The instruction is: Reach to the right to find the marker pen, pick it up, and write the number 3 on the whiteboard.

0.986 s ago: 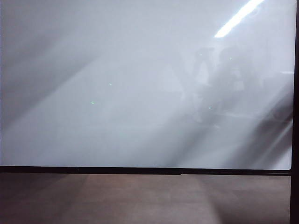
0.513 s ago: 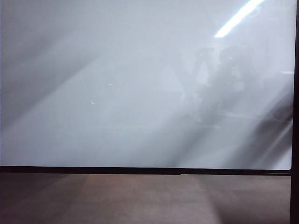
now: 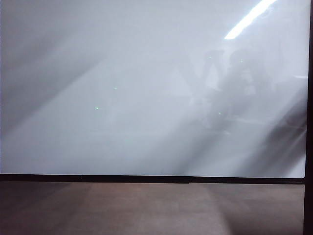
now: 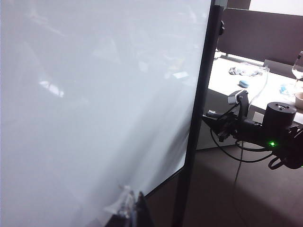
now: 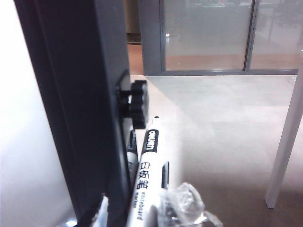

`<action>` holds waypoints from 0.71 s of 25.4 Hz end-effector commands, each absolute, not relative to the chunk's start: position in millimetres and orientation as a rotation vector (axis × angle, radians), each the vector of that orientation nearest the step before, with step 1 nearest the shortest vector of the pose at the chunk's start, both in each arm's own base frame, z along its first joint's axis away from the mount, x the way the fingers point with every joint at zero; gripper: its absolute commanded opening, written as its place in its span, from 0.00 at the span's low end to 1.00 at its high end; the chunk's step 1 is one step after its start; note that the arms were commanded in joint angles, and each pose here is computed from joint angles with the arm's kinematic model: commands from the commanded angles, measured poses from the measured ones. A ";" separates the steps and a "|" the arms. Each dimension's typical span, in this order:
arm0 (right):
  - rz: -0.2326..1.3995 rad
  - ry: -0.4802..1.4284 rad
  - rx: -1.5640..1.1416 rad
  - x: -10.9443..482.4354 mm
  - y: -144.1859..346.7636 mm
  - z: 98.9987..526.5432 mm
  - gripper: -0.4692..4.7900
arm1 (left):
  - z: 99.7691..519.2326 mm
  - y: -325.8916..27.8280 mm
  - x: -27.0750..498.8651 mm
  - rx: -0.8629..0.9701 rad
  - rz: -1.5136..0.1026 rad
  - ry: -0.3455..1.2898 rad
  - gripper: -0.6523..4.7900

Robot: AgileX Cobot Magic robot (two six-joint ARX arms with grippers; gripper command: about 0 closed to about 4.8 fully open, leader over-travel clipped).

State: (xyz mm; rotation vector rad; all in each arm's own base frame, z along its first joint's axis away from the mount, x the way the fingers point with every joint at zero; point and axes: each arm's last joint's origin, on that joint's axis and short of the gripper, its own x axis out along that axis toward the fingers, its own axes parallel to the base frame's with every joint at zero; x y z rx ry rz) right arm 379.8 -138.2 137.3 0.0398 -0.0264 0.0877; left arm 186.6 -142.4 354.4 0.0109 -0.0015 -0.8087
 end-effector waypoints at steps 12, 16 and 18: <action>0.089 -0.047 0.032 379.8 -138.5 140.9 0.30 | 356.8 -142.1 186.6 0.015 -0.806 -0.020 0.11; 0.089 -0.046 0.032 379.8 -138.5 140.9 0.29 | 356.8 -142.1 186.6 0.015 -0.806 -0.021 0.11; 0.089 -0.047 0.031 379.8 -138.5 140.9 0.33 | 356.8 -142.1 186.6 0.015 -0.806 -0.020 0.11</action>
